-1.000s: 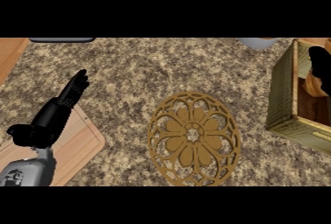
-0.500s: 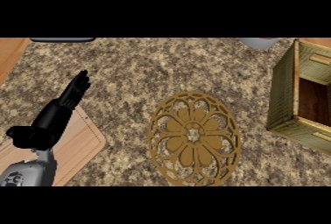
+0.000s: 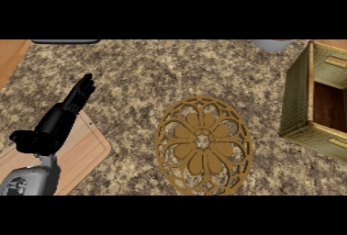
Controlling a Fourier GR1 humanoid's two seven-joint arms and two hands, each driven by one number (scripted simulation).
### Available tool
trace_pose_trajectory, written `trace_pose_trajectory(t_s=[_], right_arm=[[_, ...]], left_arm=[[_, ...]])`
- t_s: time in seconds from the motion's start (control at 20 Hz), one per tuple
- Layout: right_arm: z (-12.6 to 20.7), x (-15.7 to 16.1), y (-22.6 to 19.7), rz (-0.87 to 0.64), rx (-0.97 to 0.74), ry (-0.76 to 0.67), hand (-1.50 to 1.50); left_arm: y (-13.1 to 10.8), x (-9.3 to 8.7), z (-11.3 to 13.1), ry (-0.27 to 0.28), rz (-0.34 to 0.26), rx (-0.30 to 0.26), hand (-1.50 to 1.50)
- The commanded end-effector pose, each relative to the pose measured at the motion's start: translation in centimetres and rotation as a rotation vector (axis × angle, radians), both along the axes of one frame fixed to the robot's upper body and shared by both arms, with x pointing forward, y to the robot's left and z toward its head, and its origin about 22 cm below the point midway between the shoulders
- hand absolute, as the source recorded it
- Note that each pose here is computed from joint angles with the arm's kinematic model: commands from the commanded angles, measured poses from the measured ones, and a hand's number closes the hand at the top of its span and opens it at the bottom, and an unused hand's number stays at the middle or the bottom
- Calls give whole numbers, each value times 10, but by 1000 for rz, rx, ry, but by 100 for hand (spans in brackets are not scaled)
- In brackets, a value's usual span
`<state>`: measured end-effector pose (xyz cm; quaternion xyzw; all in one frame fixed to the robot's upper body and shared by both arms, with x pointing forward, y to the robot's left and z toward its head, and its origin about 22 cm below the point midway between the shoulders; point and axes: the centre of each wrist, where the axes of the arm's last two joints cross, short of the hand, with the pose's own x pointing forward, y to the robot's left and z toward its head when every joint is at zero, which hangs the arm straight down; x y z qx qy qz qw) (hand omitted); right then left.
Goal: Pick the croissant from the placemat and place it in the basket
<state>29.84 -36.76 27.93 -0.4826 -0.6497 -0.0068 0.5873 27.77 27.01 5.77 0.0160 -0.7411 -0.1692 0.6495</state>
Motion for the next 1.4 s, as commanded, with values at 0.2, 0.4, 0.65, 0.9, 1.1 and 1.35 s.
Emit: trace_pose_trajectory(t_s=[0.2, 0.4, 0.65, 0.9, 1.1, 1.35], right_arm=[[-42, -4, -40, -37, -73, -49, 150], [-44, 17, -55, -127, -11, -165, 150], [-50, 32, -69, -95, -6, -158, -150], [-34, 15, -83, -45, -37, -199, -150], [-19, 30, -66, -12, 46, -290, -150], [-6, 7, -87, -61, 202, -317, -150]], left_arm=[[-10, -3, 2, -18, 15, 1, 0], [0, -1, -6, -1, -11, 2, 0], [-14, 9, 12, -19, 13, 8, 0], [-9, -3, -2, 0, 12, -9, 0], [-4, 3, 0, 0, 23, -3, 0], [-2, -9, 0, 11, 3, -8, 0]])
